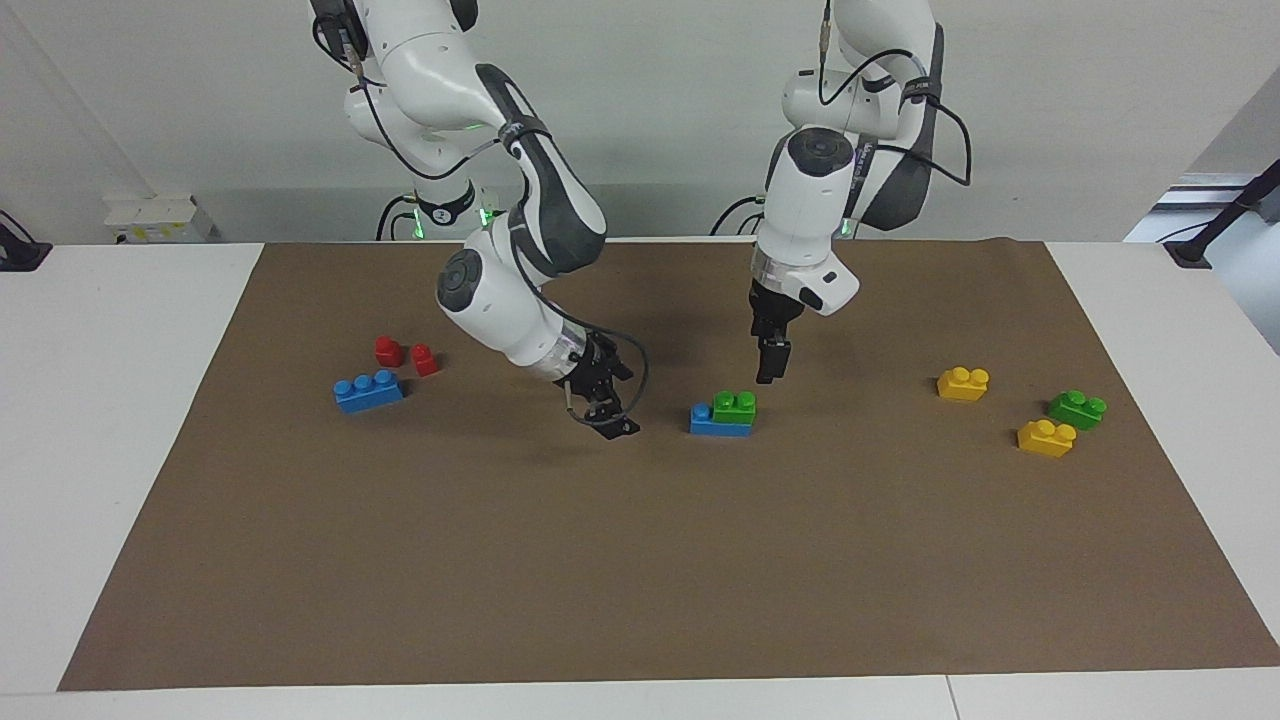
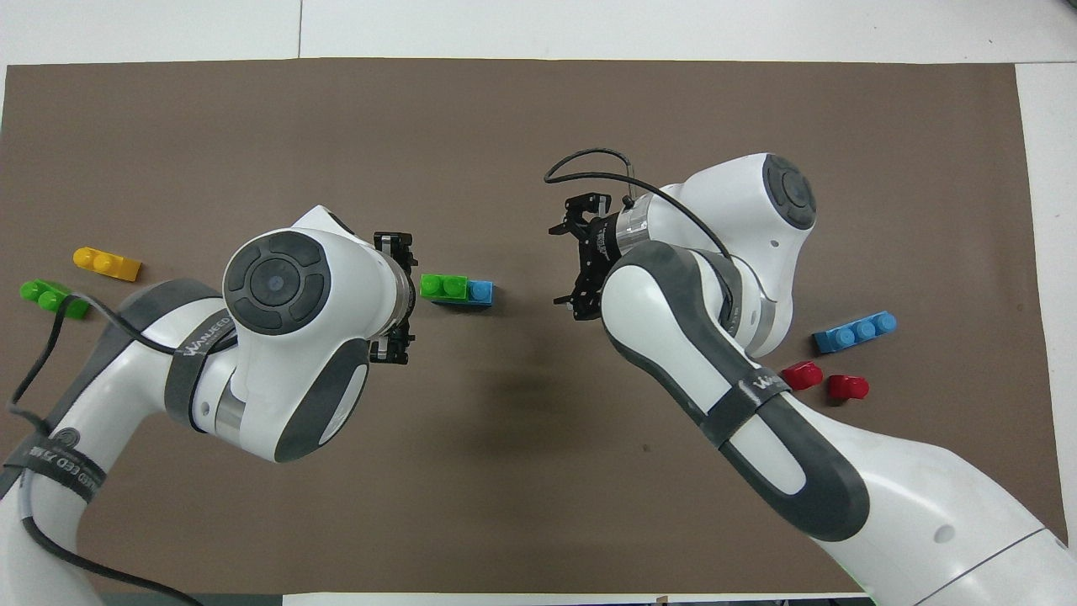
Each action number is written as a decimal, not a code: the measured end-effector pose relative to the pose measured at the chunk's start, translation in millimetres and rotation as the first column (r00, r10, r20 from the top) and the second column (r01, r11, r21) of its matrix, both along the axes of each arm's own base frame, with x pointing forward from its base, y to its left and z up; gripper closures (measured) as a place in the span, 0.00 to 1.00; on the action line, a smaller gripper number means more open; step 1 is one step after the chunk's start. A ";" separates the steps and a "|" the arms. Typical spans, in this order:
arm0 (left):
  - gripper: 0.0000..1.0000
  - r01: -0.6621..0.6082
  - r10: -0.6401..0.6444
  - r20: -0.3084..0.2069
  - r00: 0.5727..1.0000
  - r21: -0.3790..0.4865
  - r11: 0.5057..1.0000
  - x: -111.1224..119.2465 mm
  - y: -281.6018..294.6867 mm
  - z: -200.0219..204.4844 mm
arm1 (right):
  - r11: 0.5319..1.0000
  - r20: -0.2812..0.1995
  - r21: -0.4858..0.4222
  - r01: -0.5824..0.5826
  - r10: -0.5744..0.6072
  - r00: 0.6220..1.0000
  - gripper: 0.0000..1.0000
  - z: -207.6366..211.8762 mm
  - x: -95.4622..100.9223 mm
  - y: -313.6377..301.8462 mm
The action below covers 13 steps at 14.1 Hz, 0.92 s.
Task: Remove green block with left arm and hold with right
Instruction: 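Close the left gripper on green while the right gripper closes on blue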
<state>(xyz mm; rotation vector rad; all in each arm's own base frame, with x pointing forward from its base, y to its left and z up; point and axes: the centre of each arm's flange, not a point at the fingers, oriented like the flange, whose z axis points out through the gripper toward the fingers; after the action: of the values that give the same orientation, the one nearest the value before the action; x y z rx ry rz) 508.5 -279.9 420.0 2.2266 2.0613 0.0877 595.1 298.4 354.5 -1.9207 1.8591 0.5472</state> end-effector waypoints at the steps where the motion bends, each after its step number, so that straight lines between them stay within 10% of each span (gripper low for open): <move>1: 0.00 -0.036 0.036 0.005 0.999 -0.004 0.999 4.0 -1.6 -9.3 | 1.000 0.003 -0.002 0.007 -0.007 1.000 0.00 -4.6 -1.9 7.5; 13: 0.00 -0.109 0.109 0.009 0.994 0.011 0.994 19.3 -11.1 -76.6 | 1.000 0.027 -0.005 0.027 -0.027 0.999 0.00 -59.5 -34.6 66.9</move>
<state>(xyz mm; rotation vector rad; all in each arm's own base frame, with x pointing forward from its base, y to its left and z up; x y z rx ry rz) 527.8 -291.0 343.5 2.1149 2.1826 0.1178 560.5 365.2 294.9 -1.8944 1.8690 0.5051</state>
